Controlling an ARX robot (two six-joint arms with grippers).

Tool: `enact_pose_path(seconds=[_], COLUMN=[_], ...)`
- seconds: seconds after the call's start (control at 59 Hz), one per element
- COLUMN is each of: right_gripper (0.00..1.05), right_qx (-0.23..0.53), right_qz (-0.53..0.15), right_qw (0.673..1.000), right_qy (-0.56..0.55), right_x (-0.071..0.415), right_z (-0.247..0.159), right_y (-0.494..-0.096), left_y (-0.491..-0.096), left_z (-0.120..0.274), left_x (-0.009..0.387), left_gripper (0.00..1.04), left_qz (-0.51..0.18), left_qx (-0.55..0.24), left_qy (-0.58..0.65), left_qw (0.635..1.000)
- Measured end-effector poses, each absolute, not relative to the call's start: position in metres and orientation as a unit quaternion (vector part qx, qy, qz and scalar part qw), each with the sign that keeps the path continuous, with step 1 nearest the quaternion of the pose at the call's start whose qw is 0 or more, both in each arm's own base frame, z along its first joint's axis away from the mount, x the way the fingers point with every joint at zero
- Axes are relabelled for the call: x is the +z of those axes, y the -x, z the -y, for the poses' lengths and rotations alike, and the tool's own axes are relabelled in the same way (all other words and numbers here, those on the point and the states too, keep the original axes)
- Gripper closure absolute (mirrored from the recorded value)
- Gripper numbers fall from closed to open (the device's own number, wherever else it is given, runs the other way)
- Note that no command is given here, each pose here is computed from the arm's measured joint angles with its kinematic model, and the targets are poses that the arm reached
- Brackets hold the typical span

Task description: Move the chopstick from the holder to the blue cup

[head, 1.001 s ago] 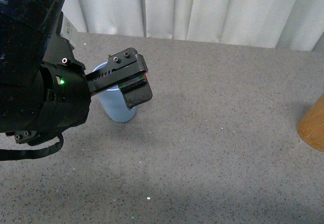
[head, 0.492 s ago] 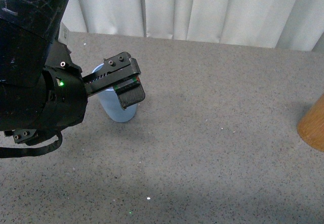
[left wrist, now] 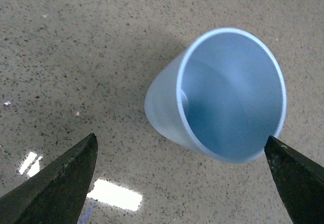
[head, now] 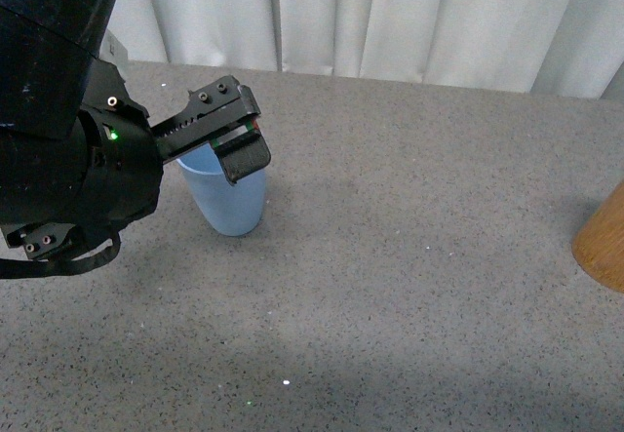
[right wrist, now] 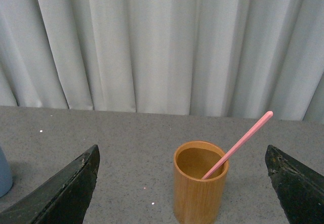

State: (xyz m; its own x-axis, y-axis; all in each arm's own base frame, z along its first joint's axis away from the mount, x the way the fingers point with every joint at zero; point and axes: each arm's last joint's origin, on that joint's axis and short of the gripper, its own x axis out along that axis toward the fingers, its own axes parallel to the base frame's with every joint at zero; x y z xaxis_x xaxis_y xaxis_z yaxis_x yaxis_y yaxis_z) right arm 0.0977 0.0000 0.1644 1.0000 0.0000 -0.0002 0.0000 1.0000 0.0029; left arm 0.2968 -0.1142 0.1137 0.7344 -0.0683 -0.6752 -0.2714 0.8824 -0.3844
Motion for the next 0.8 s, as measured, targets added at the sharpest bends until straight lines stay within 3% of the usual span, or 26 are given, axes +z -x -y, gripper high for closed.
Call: enact_pose_path(seconds=[0.373,0.797], right_gripper=[0.1,0.1], right_qx=[0.0,0.0], right_qz=[0.0,0.0], right_qw=[1.0,1.0], right_qy=[-0.001,-0.001], right_x=[0.164,0.164], right_z=[0.0,0.0], right_y=[-0.098,-0.098], left_y=[-0.31,-0.311], left_z=[0.103,0.108], left_x=[0.103,0.099], left_gripper=[0.07,0.84], left_qz=[-0.353,-0.35], left_qx=[0.095,0.076], left_qy=[0.244,0.245], left_qw=[0.898,0.901])
